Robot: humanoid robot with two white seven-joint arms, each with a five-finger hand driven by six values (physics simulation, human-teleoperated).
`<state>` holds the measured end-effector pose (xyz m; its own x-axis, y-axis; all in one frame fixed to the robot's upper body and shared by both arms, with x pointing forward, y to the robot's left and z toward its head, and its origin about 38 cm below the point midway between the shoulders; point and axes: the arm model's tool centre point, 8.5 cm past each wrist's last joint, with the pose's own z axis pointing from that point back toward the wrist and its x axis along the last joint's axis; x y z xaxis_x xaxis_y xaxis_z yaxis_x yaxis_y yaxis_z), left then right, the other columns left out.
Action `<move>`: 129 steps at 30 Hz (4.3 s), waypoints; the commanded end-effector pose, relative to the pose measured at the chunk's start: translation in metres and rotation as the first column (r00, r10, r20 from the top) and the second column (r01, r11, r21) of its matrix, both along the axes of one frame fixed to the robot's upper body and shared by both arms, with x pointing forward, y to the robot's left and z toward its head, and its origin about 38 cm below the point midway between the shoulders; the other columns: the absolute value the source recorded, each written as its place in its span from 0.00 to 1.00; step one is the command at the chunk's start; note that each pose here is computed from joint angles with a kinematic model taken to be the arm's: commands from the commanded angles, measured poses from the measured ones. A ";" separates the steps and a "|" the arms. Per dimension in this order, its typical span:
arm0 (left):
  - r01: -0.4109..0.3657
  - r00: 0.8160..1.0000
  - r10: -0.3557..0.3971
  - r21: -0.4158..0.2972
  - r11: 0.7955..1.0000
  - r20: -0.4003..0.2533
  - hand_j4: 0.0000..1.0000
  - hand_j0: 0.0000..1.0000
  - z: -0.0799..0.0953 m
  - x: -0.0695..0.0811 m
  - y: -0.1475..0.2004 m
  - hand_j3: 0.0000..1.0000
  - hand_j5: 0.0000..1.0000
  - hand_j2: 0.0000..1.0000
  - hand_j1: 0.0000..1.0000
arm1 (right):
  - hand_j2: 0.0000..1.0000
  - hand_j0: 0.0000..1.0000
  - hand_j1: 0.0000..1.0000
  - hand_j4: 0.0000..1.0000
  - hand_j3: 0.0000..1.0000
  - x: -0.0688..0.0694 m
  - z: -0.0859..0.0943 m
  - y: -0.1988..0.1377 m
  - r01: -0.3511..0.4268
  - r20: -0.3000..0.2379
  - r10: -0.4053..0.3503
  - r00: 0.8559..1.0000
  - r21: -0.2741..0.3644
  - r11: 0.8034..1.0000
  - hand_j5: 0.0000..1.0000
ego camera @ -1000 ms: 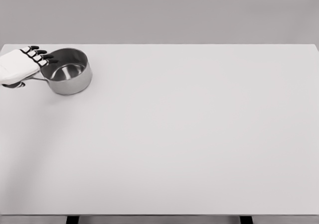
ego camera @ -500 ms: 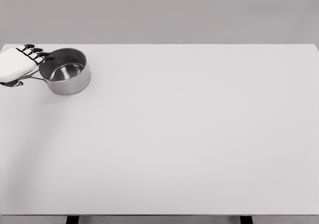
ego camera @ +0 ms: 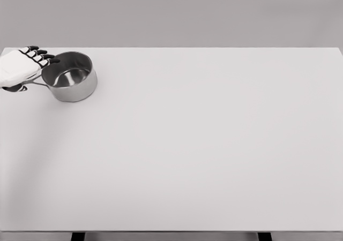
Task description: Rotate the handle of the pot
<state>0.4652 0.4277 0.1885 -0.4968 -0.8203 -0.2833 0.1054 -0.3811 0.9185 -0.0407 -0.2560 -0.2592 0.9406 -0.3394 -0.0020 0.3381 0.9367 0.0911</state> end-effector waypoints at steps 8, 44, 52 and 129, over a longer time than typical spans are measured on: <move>-0.044 0.999 0.043 -0.017 0.999 -0.017 1.00 1.00 -0.005 0.004 0.011 1.00 1.00 1.00 1.00 | 1.00 1.00 1.00 1.00 1.00 0.000 0.000 0.000 0.000 0.001 0.000 1.000 0.000 1.000 1.00; -0.149 0.988 0.144 -0.109 0.983 -0.051 1.00 1.00 -0.014 0.030 0.020 1.00 1.00 1.00 1.00 | 1.00 1.00 1.00 1.00 1.00 0.000 0.000 0.000 0.000 -0.001 0.000 1.000 -0.001 1.000 1.00; -0.169 0.985 0.164 -0.114 0.979 -0.056 1.00 1.00 -0.013 0.032 0.025 1.00 1.00 1.00 1.00 | 1.00 1.00 1.00 1.00 1.00 0.000 0.000 0.000 0.000 0.001 0.000 1.000 0.000 1.000 1.00; -0.077 0.980 0.134 -0.343 0.936 0.145 1.00 1.00 0.065 -0.016 0.050 1.00 1.00 1.00 1.00 | 1.00 1.00 1.00 1.00 1.00 0.000 0.000 0.000 0.000 0.000 0.000 1.000 0.001 1.000 1.00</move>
<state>0.4462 0.4830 0.2065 -0.3540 -0.9350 -0.0227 0.0912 -0.0587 0.9941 -0.0407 -0.2560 -0.2592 0.9407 -0.3393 -0.0019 0.3380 0.9367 0.0914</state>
